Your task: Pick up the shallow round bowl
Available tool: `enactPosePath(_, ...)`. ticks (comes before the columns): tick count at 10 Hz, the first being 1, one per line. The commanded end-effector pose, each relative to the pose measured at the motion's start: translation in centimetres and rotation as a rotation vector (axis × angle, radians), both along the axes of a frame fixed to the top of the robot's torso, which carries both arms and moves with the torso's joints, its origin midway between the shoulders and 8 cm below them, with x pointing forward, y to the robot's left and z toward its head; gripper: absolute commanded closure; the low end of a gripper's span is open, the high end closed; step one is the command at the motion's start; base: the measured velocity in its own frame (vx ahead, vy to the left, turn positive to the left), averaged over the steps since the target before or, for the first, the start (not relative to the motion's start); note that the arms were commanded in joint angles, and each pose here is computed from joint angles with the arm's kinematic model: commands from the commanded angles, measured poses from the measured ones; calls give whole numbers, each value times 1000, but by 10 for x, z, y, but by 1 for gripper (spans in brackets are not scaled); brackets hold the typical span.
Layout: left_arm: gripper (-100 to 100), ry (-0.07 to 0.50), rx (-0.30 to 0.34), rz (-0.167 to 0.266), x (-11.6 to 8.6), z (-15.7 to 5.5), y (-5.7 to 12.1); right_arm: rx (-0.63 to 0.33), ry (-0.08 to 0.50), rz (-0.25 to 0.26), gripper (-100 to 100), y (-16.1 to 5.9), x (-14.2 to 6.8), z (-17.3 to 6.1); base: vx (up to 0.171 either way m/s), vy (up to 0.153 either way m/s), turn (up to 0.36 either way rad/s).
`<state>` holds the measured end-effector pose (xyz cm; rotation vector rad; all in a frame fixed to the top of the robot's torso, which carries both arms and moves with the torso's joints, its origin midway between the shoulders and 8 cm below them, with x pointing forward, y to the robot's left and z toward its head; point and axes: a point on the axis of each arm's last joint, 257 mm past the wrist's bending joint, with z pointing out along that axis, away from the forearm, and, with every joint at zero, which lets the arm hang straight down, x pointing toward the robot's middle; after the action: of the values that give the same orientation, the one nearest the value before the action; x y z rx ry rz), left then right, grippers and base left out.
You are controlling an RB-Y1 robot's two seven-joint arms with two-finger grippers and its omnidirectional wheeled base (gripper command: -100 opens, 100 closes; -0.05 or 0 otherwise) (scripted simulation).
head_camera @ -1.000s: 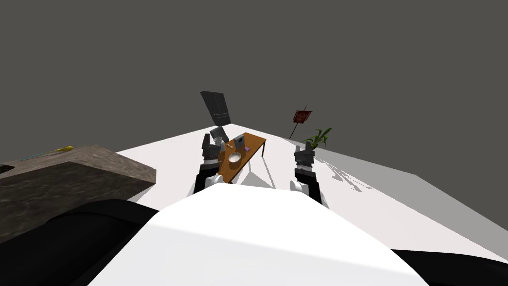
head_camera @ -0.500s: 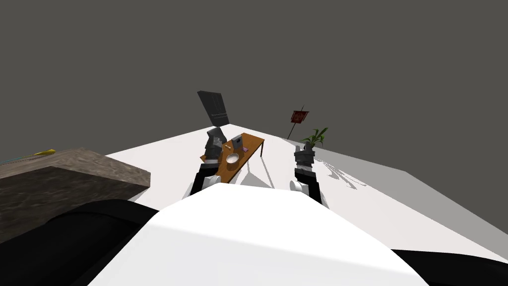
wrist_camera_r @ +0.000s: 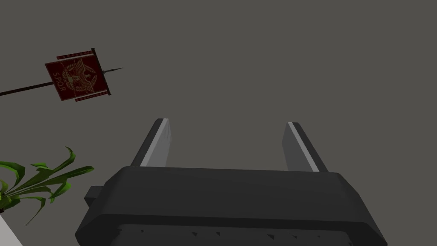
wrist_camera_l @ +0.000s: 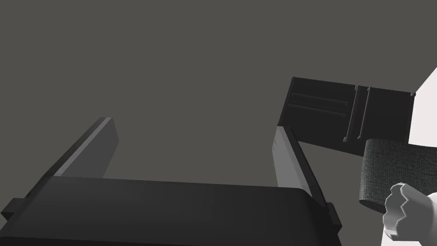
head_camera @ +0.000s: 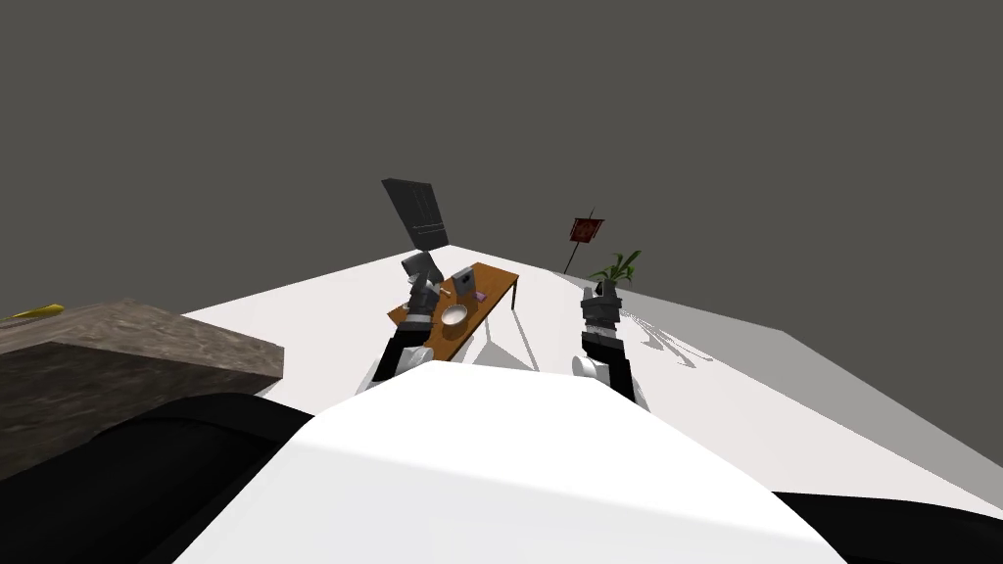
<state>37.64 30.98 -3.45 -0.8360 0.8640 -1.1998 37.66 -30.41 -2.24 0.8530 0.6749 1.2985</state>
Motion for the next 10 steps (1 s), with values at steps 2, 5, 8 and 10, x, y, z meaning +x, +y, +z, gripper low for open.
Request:
enactPosePath(2,-100,61,-8,4,4,-15,4,0,0,0,0,0,0,0,29,-26,-48)
enactPosePath(5,-100,163,-26,12,11,-43,10,0,0,0,0,0,0,0,34,-22,-57)
enactPosePath(8,-100,227,-39,17,14,-60,14,0,0,0,0,0,0,0,36,-23,-42)
enactPosePath(10,-100,285,-52,22,15,-77,18,0,0,0,0,0,0,0,43,-23,-51)
